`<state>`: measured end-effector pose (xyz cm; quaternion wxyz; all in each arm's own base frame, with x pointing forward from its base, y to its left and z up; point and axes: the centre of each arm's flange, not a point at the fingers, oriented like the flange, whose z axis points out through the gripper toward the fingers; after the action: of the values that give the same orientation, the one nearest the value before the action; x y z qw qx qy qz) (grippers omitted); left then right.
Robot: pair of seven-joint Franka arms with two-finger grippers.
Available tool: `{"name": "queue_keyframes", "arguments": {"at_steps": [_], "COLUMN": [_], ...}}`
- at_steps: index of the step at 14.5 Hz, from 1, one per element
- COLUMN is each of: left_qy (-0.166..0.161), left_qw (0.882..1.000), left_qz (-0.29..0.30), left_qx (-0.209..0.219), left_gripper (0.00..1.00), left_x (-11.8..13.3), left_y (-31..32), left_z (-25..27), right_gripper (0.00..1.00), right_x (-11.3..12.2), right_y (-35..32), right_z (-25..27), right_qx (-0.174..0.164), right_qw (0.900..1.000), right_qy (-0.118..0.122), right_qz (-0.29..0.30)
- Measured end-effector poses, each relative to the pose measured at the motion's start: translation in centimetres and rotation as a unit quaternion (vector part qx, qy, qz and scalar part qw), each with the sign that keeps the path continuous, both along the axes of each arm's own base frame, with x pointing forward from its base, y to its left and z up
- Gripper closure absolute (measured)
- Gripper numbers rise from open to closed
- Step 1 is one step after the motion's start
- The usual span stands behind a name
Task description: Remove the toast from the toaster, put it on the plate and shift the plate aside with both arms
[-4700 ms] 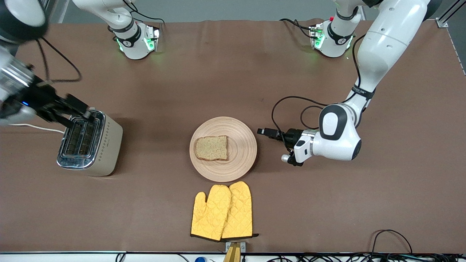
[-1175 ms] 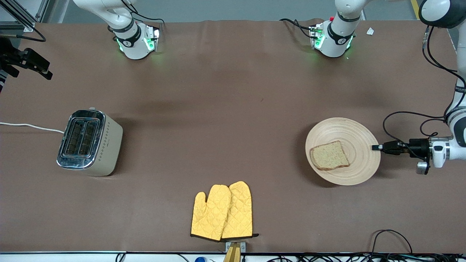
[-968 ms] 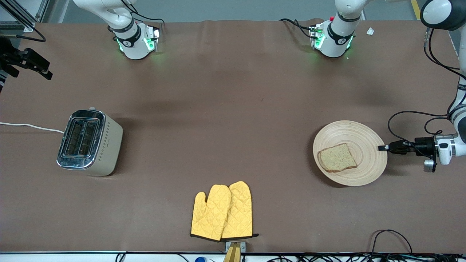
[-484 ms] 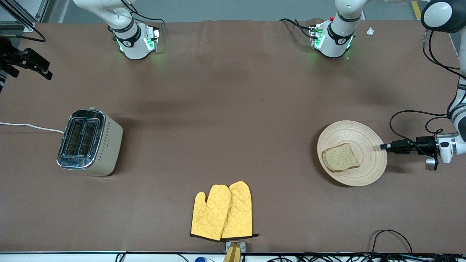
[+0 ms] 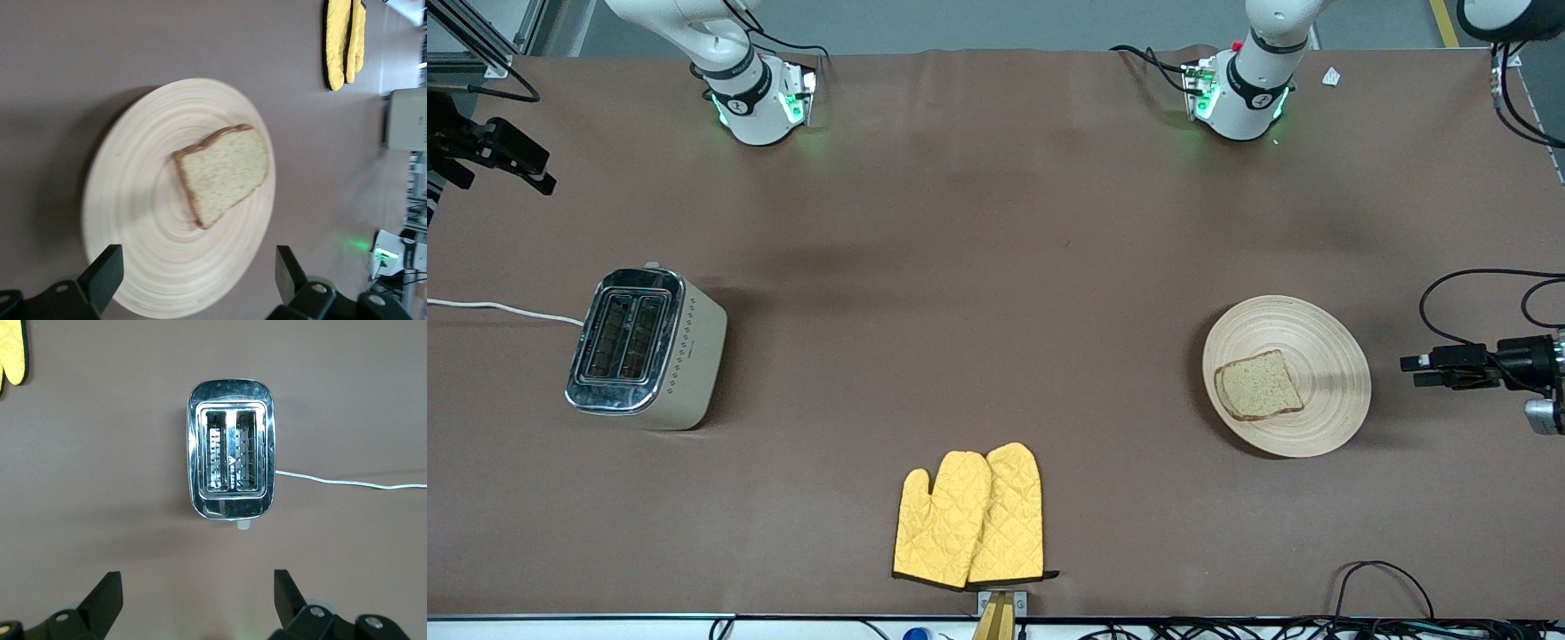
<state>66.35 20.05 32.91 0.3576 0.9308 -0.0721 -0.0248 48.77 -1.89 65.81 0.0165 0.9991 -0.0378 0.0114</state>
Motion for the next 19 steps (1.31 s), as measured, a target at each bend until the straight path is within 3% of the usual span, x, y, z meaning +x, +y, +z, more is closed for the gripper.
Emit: {"name": "queue_keyframes", "arguments": {"at_steps": [3, 7, 10, 14, 16, 19], "left_qy": [0.011, 0.019, 0.021, -0.019, -0.026, -0.013], "left_qw": [0.997, 0.987, 0.976, 0.951, 0.939, 0.928], "left_qz": [0.011, 0.043, 0.054, 0.035, 0.038, 0.044], "left_qx": [0.078, 0.156, 0.211, 0.308, 0.341, 0.370], "left_gripper": [0.00, 0.00, 0.00, 0.00, 0.00, 0.00], "left_x": [1.1, 0.0, -2.2, -6.2, -8.4, -11.4], "left_y": [-7.6, -18.5, -24.5, -30.8, -32.0, -31.4], "left_z": [9.1, 18.4, 22.9, 28.3, 30.7, 32.7], "right_gripper": [0.00, 0.00, 0.00, 0.00, 0.00, 0.00], "right_x": [0.0, 0.0, 0.0, 0.0, 0.0, 0.0], "right_y": [0.0, 0.0, 0.0, 0.0, 0.0, 0.0], "right_z": [0.0, 0.0, 0.0, 0.0, 0.0, 0.0], "right_qx": [0.000, 0.000, 0.000, 0.000, 0.000, 0.000], "right_qw": [1.000, 1.000, 1.000, 1.000, 1.000, 1.000], "right_qy": [0.000, 0.000, 0.000, 0.000, -0.001, -0.002], "right_qz": [0.000, 0.000, 0.000, 0.000, 0.000, 0.000]}}
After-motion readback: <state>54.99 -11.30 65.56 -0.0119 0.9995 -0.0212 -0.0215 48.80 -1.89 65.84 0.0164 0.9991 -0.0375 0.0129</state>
